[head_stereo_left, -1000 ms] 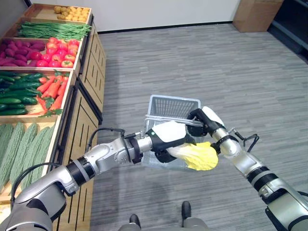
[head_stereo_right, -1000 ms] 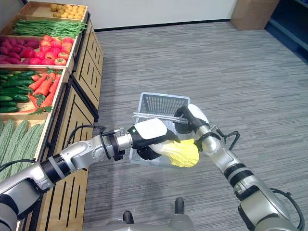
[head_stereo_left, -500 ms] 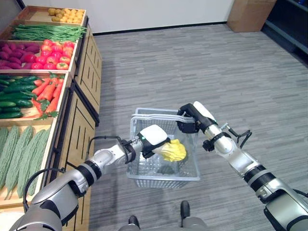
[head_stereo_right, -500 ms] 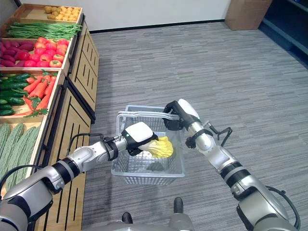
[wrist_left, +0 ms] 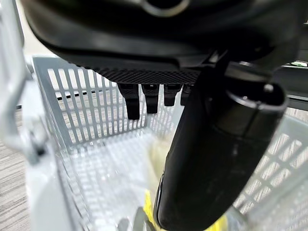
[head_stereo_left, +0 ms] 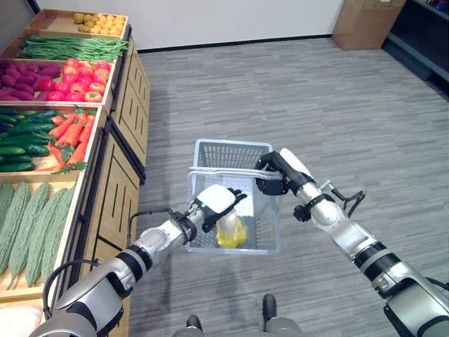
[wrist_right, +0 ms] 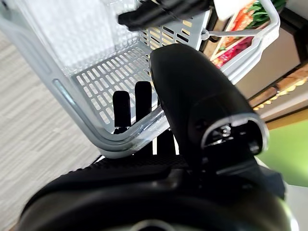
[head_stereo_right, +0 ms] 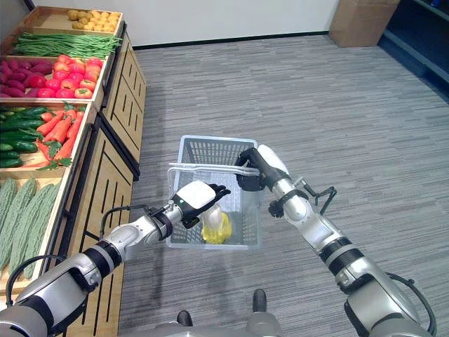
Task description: Get the vegetables into the basket
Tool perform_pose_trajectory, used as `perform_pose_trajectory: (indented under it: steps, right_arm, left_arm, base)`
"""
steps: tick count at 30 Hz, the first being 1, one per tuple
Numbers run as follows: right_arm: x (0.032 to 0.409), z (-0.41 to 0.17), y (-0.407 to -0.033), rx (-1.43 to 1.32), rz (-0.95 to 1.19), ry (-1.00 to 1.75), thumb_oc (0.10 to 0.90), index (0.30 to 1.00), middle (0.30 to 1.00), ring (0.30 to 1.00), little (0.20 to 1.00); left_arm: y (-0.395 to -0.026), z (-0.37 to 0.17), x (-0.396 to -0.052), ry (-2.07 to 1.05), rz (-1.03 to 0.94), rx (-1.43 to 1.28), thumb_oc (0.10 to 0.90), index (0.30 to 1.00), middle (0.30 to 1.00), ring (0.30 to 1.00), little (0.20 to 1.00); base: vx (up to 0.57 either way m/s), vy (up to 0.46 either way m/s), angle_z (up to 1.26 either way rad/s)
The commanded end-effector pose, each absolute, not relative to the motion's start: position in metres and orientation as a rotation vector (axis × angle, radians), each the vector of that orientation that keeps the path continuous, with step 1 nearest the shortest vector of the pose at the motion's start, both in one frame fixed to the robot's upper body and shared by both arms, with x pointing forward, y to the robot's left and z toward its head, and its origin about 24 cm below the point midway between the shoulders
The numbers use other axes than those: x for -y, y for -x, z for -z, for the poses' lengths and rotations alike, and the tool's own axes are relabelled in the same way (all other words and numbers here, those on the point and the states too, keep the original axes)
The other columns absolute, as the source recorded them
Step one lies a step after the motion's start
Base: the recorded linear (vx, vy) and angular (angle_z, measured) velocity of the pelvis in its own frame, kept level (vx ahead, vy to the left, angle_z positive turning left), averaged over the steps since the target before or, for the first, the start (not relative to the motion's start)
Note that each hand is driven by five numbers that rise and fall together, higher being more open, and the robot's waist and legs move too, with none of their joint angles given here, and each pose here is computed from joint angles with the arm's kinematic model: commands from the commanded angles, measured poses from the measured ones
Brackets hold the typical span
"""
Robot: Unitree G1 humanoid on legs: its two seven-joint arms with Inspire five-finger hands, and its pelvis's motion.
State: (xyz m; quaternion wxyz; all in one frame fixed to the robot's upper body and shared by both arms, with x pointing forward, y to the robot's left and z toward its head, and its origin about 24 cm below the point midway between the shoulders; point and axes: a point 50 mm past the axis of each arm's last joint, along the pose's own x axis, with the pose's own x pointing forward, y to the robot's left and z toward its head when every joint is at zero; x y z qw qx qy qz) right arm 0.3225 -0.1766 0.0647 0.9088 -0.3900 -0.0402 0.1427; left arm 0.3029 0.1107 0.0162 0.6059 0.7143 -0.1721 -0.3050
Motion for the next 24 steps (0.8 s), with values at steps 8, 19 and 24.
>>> perform_pose_trajectory:
  steps: [8,19,24]
  right_arm:
    - [0.200,-0.101,-0.348,0.212,-0.011,0.722,0.400,0.300,0.300,0.300,0.300]
    - [0.266,-0.056,-0.329,-0.077,0.119,0.871,0.400,0.300,0.300,0.300,0.300]
    - [0.293,-0.040,-0.303,-0.151,0.183,0.843,0.400,0.300,0.300,0.300,0.300]
  left_arm:
    - [-0.295,-0.105,-0.055,-1.360,0.800,0.810,0.900,1.000,1.000,1.000,1.000]
    - [-0.257,-0.139,-0.085,-0.701,0.910,0.624,0.900,1.000,1.000,1.000,1.000]
    - [-0.252,-0.117,-0.133,-0.441,0.711,0.397,0.900,1.000,1.000,1.000,1.000]
  base:
    - [0.00,0.000,0.01]
    - [0.00,0.003,0.01]
    - [0.00,0.000,0.00]
